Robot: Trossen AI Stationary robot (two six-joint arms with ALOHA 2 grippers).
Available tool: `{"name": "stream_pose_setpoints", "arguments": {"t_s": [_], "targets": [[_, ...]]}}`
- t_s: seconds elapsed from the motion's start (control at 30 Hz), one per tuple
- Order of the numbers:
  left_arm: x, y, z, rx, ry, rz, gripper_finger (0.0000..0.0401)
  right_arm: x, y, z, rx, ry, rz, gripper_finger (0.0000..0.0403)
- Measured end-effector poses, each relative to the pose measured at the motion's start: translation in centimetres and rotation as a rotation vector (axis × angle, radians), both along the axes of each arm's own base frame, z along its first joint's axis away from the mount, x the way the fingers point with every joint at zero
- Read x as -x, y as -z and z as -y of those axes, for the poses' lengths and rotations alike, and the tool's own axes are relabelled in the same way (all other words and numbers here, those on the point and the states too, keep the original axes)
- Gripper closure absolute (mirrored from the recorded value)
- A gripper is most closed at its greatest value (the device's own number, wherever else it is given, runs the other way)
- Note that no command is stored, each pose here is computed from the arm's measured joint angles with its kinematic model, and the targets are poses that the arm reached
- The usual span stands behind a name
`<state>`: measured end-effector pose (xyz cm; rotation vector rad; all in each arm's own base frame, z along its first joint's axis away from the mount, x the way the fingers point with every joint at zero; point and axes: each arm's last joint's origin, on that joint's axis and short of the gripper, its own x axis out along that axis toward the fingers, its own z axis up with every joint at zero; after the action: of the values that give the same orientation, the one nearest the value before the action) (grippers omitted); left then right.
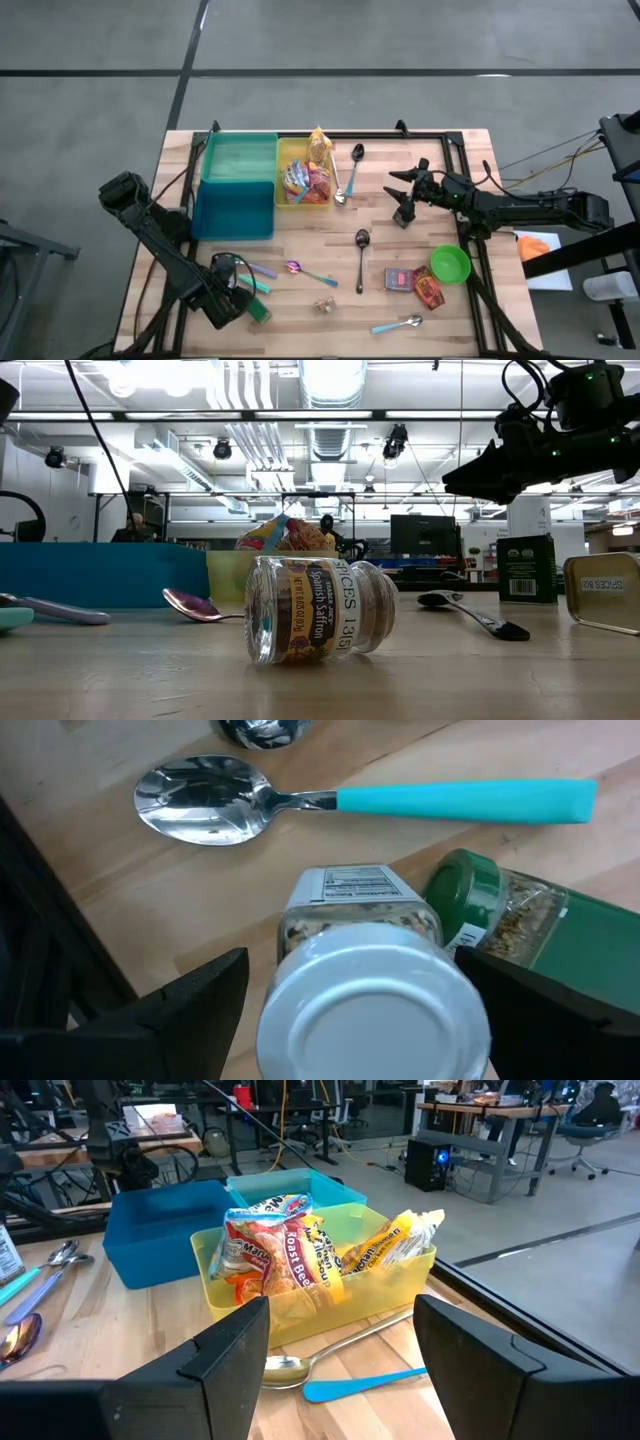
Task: Pick & Place Food Item
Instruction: Put the white spice bottle into the green bin
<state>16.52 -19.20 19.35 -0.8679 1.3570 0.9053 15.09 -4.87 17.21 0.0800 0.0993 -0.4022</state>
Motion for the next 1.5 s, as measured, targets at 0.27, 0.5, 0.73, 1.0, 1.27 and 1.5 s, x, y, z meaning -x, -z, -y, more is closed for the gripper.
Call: {"name": "stream_pose_setpoints", "arguments": {"t_s": [0.27,0.5,0.73,1.0,1.27,1.5], "targets": [[-0.06,-0.02,0.01,-0.006,0.001,0.014,0.0075,0.00,0.00,0.01,0.000,0.001,0.000,0.0156],[-0.06,-0.02,0.00,-0.007,0.000,0.013,0.0166,0.00,0.00,0.01,0.000,0.001,0.000,0.0156],[-0.04,-0.05,-0.05,-0.013,-0.003,0.018,0.0216,0.00,0.00,0.00,0.000,0.000,0.000,0.0156],[-0.06,-0.05,-0.08,-0.021,-0.003,0.027,0.0216,0.00,0.00,0.00,0.000,0.000,0.000,0.0156],[-0.11,-0.08,-0.12,-0.034,-0.003,0.044,0.0216,0.00,0.00,0.00,0.000,0.000,0.000,0.0156],[-0.46,-0.56,0.09,-0.041,0.000,0.087,0.0216,0.00,0.00,0.00,0.000,0.000,0.000,0.0156]]}}
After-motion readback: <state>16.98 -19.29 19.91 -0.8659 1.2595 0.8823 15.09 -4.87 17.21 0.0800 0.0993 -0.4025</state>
